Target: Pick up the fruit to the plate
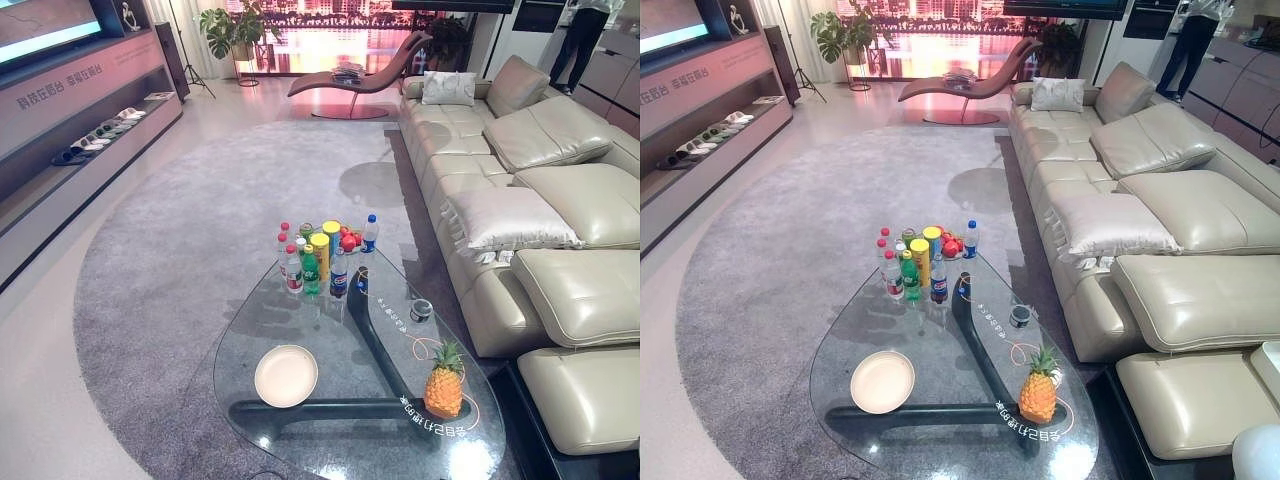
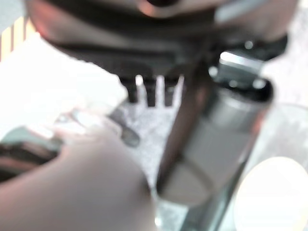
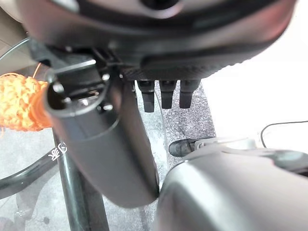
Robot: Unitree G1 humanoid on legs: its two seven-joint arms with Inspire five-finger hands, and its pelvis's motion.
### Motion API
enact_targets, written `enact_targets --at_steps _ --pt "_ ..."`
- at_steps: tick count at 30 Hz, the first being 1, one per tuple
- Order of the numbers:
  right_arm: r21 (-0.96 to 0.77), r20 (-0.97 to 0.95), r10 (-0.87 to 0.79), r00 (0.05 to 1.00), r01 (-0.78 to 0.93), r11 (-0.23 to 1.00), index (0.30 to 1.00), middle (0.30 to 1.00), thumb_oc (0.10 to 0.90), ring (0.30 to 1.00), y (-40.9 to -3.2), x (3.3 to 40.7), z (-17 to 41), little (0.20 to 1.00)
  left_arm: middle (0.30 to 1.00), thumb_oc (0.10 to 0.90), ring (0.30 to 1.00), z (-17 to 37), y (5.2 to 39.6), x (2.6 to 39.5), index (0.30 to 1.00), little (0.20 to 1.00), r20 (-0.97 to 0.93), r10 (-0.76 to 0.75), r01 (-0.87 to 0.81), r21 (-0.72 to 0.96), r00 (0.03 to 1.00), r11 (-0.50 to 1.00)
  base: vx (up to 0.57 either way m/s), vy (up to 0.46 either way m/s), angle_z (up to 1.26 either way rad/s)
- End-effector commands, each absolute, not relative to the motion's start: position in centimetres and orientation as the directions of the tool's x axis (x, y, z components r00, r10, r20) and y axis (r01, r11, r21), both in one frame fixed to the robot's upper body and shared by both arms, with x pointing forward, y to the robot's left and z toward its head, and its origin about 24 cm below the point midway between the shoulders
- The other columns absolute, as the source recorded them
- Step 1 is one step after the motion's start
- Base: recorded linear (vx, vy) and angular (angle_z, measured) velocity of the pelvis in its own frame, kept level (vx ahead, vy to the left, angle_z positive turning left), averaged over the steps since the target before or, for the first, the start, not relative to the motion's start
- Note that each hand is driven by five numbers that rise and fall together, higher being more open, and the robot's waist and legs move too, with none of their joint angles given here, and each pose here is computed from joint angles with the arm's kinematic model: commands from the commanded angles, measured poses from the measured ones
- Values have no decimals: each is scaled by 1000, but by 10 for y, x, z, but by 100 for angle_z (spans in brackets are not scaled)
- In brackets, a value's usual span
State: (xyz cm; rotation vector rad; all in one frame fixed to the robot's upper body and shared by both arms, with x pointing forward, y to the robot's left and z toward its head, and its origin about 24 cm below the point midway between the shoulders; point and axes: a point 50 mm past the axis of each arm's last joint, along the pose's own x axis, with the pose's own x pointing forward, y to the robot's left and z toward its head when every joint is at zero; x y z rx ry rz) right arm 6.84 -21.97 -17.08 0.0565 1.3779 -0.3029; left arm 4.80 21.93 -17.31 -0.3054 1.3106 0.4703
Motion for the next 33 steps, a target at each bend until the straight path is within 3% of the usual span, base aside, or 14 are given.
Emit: enact_targets --at_steps 1,23,33 --pt "-167 -977 -187 98 182 969 900 900 800 900 -219 60 -172 900 900 800 900 -173 212 64 900 900 -971 130 -436 30 200 900 0 0 0" --pt "-170 -979 -188 84 186 968 900 900 800 900 -223 55 -172 900 900 800 900 -173 214 62 900 900 -967 135 -456 23 216 890 0 0 0" --pt "-267 -947 -296 123 211 940 900 900 800 900 -231 60 -170 900 900 800 900 -174 214 57 900 900 -968 144 -461 35 203 887 1 0 0"
